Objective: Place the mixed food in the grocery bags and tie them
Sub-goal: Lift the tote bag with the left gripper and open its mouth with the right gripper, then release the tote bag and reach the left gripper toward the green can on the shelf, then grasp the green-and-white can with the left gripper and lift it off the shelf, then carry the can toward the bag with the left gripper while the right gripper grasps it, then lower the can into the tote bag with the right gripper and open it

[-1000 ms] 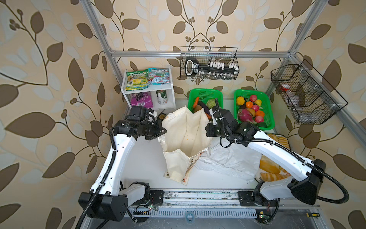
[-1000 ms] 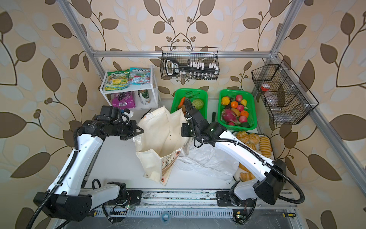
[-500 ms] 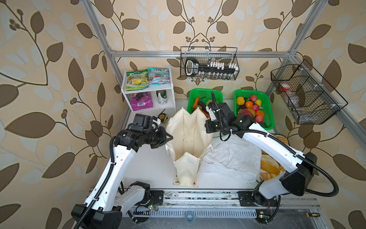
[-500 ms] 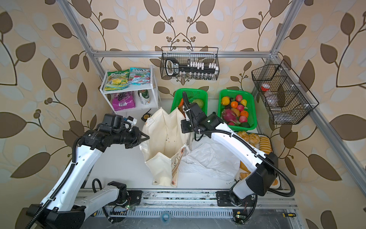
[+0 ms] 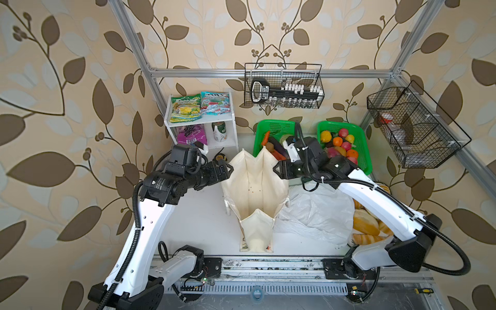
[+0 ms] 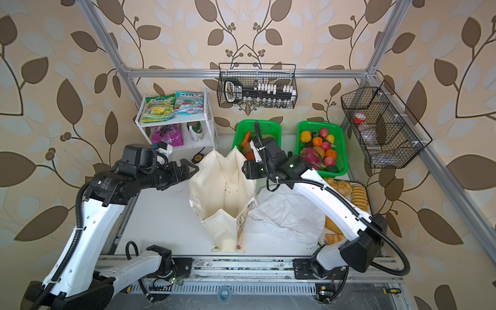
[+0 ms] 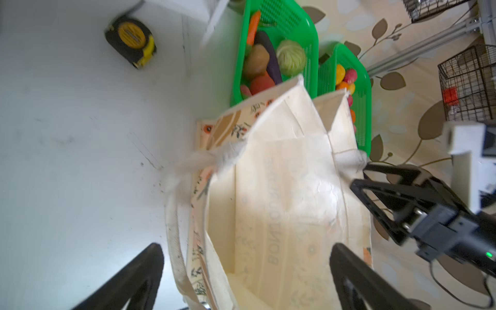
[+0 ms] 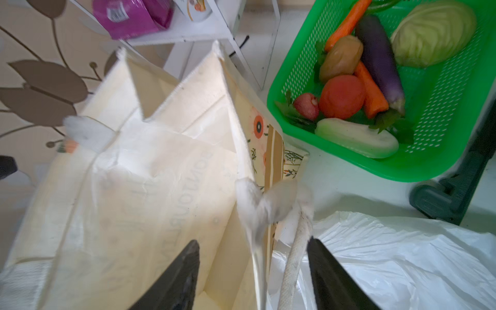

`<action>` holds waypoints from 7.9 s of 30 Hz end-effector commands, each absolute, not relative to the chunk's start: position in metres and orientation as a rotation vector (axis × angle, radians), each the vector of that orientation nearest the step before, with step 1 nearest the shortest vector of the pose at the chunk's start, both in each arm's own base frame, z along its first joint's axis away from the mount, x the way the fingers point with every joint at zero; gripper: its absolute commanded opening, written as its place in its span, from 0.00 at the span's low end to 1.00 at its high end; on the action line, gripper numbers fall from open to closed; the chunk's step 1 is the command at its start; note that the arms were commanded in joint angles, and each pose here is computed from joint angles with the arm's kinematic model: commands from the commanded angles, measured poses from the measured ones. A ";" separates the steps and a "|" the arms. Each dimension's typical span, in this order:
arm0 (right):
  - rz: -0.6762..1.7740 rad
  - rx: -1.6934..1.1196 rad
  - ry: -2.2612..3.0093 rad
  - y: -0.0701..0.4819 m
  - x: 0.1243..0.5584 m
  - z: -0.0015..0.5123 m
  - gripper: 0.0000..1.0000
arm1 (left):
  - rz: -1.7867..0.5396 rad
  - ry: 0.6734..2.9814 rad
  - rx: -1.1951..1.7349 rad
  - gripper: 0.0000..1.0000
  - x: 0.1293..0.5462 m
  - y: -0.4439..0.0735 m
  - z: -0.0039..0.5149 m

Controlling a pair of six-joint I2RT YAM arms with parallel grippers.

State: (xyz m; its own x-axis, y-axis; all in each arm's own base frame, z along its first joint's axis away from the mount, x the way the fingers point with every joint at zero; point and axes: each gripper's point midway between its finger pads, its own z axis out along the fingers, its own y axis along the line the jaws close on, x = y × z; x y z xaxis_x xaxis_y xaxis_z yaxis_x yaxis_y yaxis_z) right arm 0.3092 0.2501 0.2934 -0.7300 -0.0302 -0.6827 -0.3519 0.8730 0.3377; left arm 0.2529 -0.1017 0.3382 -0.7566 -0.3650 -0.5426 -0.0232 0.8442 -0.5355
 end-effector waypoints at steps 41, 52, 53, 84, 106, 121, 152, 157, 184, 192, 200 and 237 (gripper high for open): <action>0.697 -0.123 1.772 0.181 0.270 0.344 0.79 | -0.161 1.583 0.016 0.94 0.515 -0.036 0.249; 0.657 -0.107 1.779 0.176 0.273 0.339 0.79 | -0.162 1.476 0.008 0.97 0.533 -0.036 0.247; 0.657 -0.107 1.780 0.176 0.274 0.339 0.79 | -0.162 1.474 0.010 0.97 0.535 -0.036 0.248; 0.650 -0.075 1.820 0.176 0.278 0.327 0.80 | -0.161 1.483 0.032 0.91 0.570 -0.041 0.227; 0.669 -0.057 1.840 0.178 0.279 0.322 0.80 | -0.105 1.474 0.160 0.62 0.541 -0.065 0.234; 0.723 -0.062 1.801 0.181 0.274 0.337 0.80 | -0.051 1.401 0.080 0.50 0.479 -0.052 0.263; 1.022 -0.654 1.799 0.288 0.231 0.438 0.78 | -0.618 1.464 0.647 0.32 0.226 -0.142 0.429; 0.996 -0.786 1.758 0.311 0.218 0.452 0.79 | -0.680 1.461 0.773 0.30 0.208 -0.163 0.425; 0.882 -1.120 1.966 0.370 0.220 0.401 0.78 | -0.625 1.496 1.061 0.30 0.196 -0.214 0.393; 0.924 -1.168 1.954 0.375 0.213 0.396 0.55 | -0.618 1.509 1.068 0.34 0.196 -0.213 0.388; 0.838 -1.076 1.934 0.368 0.229 0.397 0.34 | -0.580 1.541 0.995 0.76 0.200 -0.204 0.385; 0.228 -0.622 2.201 0.396 0.334 0.203 0.29 | -0.325 2.342 -0.125 0.49 0.256 -0.111 0.253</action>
